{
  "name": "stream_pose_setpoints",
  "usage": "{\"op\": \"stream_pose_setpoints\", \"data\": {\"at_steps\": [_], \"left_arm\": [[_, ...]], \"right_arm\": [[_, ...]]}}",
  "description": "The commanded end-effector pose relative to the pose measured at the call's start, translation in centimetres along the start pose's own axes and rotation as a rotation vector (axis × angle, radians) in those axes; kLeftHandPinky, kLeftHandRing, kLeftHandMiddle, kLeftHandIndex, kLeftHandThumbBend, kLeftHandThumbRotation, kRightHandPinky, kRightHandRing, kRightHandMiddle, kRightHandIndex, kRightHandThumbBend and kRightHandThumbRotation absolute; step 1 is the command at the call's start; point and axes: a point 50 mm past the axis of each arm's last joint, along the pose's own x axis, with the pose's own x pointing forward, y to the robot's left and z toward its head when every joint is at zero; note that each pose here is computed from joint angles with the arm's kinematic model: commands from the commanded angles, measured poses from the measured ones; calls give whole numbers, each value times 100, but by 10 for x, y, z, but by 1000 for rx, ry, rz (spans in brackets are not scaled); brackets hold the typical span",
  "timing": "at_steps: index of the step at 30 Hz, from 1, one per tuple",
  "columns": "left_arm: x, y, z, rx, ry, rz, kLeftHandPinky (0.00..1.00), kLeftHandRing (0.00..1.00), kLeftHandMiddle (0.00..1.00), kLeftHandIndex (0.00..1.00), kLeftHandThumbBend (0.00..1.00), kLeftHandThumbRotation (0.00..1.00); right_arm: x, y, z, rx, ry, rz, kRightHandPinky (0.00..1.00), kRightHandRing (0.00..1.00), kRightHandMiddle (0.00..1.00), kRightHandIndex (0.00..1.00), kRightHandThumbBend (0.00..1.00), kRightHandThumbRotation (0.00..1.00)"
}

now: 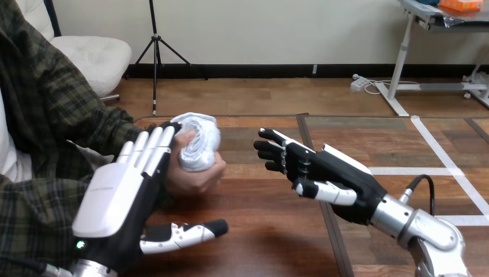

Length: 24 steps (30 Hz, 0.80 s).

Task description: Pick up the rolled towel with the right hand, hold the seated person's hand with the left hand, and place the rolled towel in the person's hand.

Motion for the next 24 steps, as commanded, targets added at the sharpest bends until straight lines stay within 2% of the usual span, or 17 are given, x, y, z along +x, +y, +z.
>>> {"op": "stream_pose_setpoints", "data": {"at_steps": [1,12,24], "left_arm": [[7,5,16,-73,-92,68,100,100,100,100,100,71],[3,0,25,-184,-157,83,100,100,100,100,100,67],[0,-4,34,-328,-275,94,100,100,100,100,100,60]], "right_arm": [[-1,-10,18,-68,-86,-32,100,100,97,100,100,62],[-10,-5,19,-94,-107,-38,98,99,96,98,100,60],[-20,1,19,-94,-128,-45,99,99,96,97,100,55]]}}
